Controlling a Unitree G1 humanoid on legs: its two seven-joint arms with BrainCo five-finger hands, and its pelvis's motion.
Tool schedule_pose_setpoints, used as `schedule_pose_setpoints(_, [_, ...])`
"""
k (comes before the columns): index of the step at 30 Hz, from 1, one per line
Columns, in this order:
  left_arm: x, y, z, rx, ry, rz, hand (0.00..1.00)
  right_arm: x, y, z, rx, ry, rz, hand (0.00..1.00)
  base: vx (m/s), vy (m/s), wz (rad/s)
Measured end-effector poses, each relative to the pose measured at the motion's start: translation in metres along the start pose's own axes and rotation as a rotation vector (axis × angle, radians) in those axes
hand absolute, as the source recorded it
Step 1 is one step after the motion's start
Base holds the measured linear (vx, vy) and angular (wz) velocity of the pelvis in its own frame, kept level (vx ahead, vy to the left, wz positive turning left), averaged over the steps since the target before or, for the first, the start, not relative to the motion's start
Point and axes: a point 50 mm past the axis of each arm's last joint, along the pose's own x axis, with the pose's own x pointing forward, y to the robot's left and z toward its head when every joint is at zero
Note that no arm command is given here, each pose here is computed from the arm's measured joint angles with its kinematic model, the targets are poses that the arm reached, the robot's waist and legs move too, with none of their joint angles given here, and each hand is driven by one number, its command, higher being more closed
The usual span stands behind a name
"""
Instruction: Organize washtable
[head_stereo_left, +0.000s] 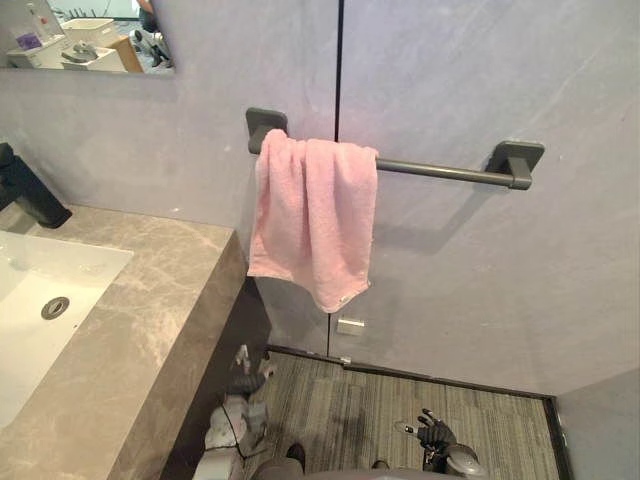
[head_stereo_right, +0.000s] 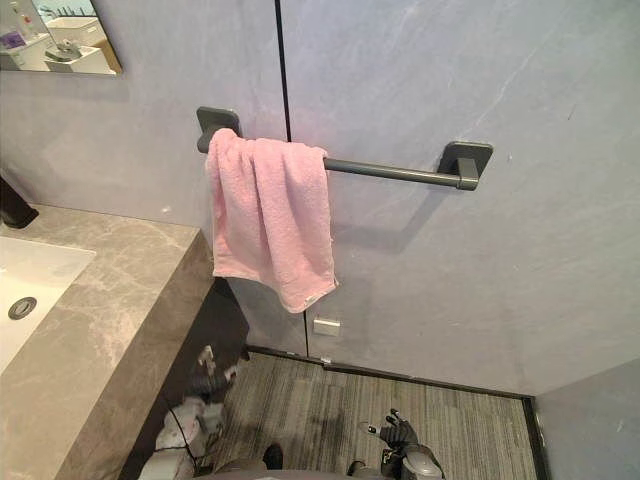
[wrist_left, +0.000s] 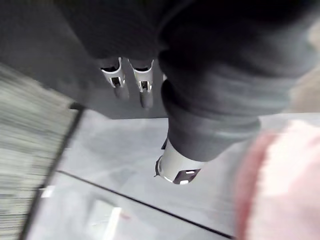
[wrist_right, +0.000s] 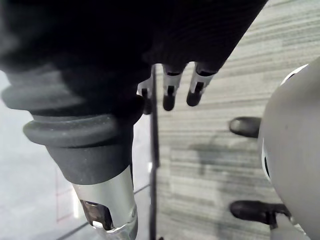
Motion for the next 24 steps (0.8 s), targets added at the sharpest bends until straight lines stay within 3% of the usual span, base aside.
schedule_pose_setpoints(6, [-0.003,0.003,0.052,-0.037,-0.242,0.031,0.0,-0.002,-0.004,-0.006,-0.016,0.013,-0.015,0.0,0.04,-0.015,0.02])
schedule_pose_setpoints(13, [0.007,0.012,0.103,0.08,-0.447,0.076,0.0,-0.001,0.001,0.003,-0.054,-0.027,0.02,0.0,0.03,-0.007,0.0])
schedule_pose_setpoints(24, [0.025,0.022,0.134,0.201,-0.537,0.106,0.0,-0.003,-0.001,0.003,-0.095,-0.029,0.048,0.0,-0.05,0.002,-0.12])
